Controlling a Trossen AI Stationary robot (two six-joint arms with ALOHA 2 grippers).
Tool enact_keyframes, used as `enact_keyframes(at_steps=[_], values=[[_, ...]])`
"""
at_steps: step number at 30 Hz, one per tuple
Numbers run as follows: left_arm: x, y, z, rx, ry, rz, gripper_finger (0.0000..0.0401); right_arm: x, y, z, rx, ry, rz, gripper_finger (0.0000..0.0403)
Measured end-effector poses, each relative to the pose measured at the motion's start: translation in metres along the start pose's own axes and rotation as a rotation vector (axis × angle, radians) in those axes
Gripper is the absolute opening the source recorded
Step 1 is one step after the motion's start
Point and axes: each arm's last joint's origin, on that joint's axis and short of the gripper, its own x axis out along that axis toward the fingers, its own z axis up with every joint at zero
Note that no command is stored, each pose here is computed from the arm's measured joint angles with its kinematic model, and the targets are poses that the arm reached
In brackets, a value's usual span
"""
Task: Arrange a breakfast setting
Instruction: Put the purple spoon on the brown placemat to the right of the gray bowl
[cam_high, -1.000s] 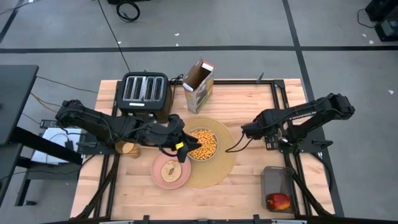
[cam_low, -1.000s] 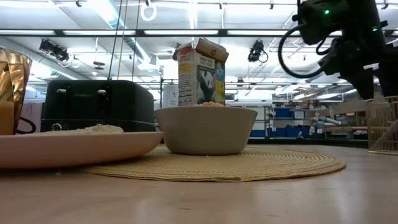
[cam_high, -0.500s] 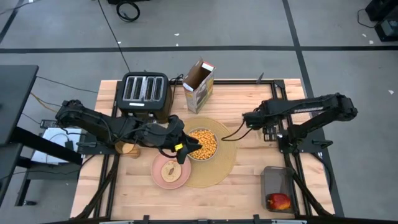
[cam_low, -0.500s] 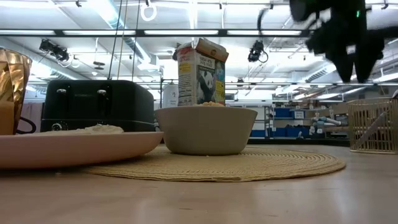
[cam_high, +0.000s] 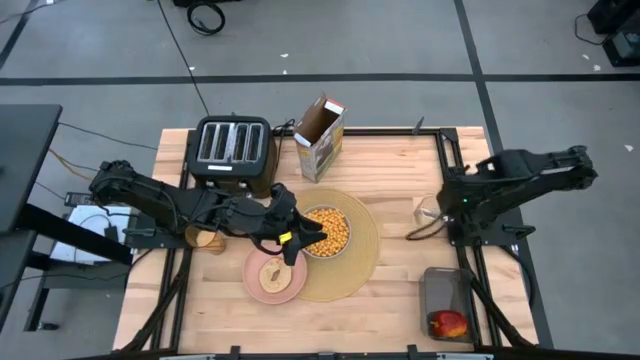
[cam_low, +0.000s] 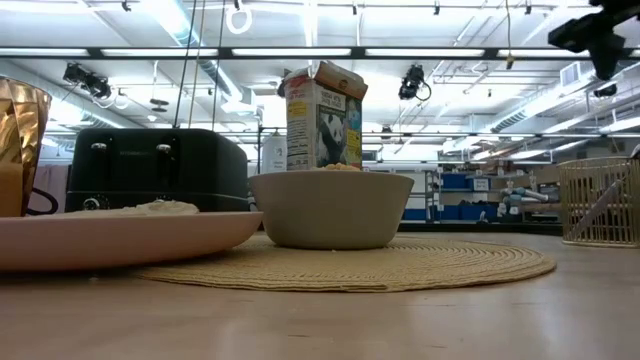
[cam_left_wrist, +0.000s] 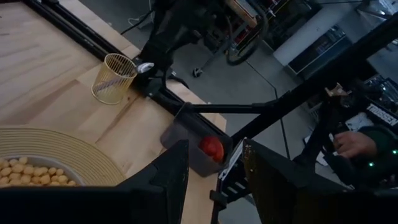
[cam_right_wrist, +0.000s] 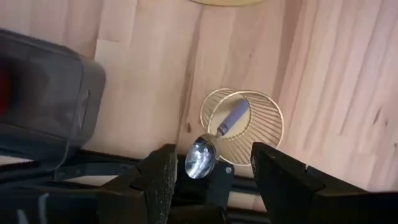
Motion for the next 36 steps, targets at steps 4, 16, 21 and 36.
enact_keyframes(at_steps=[4, 16, 21, 36], values=[[0.0, 0.0, 0.0, 0.021, -0.009, 0.009, 0.0157, 0.01, 0.005, -0.009, -0.07, 0.022, 0.007, 0.0213], [0.0, 0.001, 0.001, 0.064, -0.027, 0.028, 0.0157, 0.05, 0.015, -0.007, -0.122, 0.222, 0.012, 0.0213], [0.001, 0.003, 0.003, 0.062, -0.033, 0.036, 0.0157, 0.061, 0.017, -0.004, -0.148, 0.261, -0.032, 0.0213], [0.002, 0.005, 0.005, 0.063, -0.037, 0.042, 0.0157, 0.078, 0.019, 0.004, -0.127, 0.352, -0.089, 0.0207]])
